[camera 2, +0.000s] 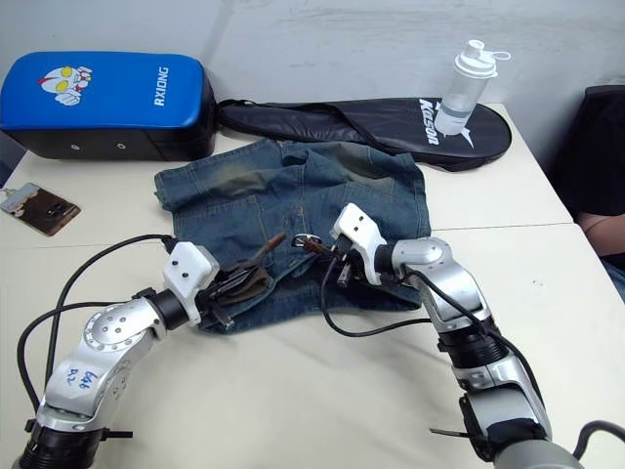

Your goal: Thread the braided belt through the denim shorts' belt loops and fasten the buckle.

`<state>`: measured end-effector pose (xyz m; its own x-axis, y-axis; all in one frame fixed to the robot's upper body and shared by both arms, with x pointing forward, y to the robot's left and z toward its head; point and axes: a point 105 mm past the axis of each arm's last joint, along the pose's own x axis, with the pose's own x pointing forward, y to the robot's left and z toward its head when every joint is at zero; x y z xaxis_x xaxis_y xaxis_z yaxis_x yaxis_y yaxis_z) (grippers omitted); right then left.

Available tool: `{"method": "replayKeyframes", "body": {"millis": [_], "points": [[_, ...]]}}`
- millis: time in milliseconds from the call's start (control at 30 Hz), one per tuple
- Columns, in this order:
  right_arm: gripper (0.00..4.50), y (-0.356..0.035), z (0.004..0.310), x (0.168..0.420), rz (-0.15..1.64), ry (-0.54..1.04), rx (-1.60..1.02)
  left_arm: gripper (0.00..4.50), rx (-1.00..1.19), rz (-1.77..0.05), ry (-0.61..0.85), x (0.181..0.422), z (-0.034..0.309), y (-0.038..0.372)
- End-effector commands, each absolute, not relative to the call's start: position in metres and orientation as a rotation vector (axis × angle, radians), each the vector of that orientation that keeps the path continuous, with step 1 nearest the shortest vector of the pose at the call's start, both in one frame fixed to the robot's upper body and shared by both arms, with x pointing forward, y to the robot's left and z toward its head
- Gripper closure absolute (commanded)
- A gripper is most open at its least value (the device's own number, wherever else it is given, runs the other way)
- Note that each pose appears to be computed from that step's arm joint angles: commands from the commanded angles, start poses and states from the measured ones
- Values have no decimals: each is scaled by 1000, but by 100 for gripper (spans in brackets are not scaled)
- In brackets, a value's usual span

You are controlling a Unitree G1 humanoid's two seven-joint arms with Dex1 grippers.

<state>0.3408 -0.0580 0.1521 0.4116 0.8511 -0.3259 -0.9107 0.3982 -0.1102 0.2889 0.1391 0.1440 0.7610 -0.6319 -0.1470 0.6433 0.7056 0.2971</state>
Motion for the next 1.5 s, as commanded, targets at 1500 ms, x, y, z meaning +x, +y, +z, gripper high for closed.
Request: {"method": "replayKeyframes", "body": {"millis": [1500], "points": [[430,-55,159,348,969,229,-331,450,299,-765,-38,300,155,98]]}}
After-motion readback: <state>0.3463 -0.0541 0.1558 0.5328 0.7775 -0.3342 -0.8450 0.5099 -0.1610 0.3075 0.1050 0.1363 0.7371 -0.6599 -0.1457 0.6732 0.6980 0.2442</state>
